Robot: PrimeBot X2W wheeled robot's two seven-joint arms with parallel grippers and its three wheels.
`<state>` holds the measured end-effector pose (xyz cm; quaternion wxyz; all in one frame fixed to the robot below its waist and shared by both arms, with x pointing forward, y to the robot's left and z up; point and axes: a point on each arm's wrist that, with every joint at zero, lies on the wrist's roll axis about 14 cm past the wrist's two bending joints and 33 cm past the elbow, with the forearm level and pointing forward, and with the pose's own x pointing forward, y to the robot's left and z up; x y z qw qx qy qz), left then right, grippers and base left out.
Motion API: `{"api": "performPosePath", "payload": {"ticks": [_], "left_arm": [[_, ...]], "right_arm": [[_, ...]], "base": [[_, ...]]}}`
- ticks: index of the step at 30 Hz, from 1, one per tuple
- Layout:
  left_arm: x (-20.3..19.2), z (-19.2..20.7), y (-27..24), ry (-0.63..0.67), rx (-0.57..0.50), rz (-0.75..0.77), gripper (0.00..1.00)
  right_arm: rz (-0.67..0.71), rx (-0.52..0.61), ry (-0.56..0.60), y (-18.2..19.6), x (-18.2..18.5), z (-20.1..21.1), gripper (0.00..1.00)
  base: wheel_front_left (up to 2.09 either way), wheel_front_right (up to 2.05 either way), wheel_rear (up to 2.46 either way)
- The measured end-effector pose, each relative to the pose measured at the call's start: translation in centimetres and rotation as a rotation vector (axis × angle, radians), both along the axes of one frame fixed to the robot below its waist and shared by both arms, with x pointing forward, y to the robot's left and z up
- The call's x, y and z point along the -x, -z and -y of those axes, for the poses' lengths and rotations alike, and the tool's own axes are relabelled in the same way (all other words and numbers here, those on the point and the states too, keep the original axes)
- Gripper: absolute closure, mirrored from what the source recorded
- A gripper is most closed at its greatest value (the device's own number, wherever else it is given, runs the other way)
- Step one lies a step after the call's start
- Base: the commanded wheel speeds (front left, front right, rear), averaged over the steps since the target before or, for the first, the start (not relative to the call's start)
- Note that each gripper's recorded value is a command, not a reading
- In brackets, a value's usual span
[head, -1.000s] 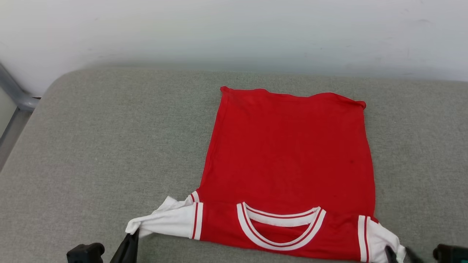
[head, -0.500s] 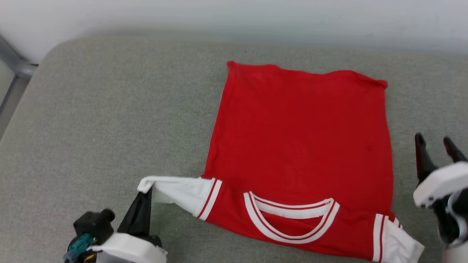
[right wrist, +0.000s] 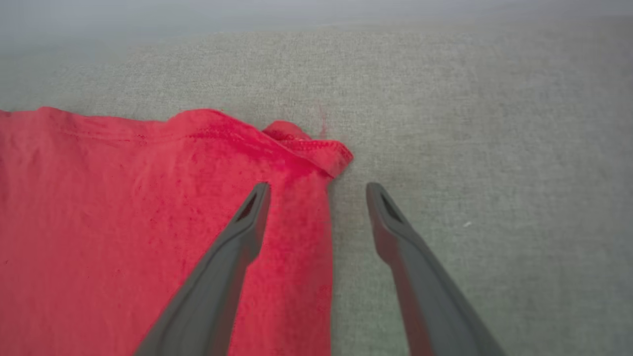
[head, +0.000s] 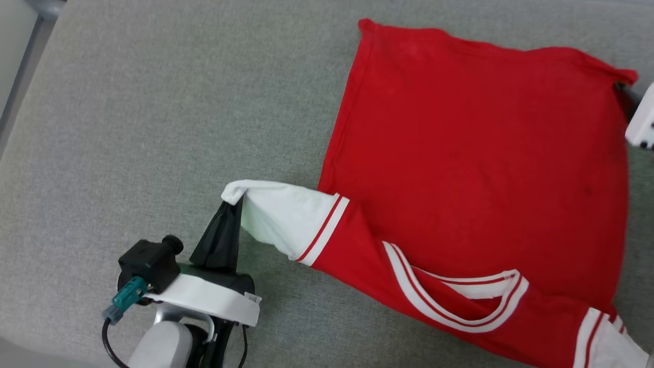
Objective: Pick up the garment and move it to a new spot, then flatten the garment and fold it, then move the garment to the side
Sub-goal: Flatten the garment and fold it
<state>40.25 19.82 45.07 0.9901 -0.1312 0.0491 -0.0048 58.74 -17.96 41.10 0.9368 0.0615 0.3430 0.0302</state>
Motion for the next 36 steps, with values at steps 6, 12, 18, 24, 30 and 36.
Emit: {"api": "performPosePath", "payload": {"ticks": [6, 12, 18, 24, 30, 36], "left_arm": [[-1.0, -0.2, 1.4, -0.003, 0.002, -0.024, 1.00], [-1.3, -0.4, 2.9, -0.014, 0.005, -0.057, 1.00], [-1.3, -0.7, 2.8, -0.023, 0.003, -0.050, 1.00], [-0.8, -1.0, 2.3, -0.030, -0.001, -0.039, 1.00], [0.5, -1.3, 1.6, -0.038, -0.003, -0.032, 1.00], [1.9, -1.9, 0.6, -0.050, -0.014, -0.014, 1.00]], "right_arm": [[-0.103, 0.020, -0.049, 2.2, -2.9, -2.1, 0.00], [-0.279, 0.011, -0.071, 6.4, -2.6, -3.2, 0.00], [-0.418, -0.038, -0.041, 7.4, -1.2, -2.9, 1.00], [-0.387, 0.016, -0.047, 5.8, -0.8, -2.5, 1.00], [-0.291, 0.097, -0.080, 2.3, 0.1, -1.3, 1.00], [-0.194, 0.142, -0.077, -1.5, 2.9, 1.7, 1.00]], "base": [[0.00, 0.00, 0.00], [0.00, 0.00, 0.00], [0.00, 0.00, 0.00], [0.00, 0.00, 0.00], [0.00, 0.00, 0.00], [0.00, 0.00, 0.00]]}}
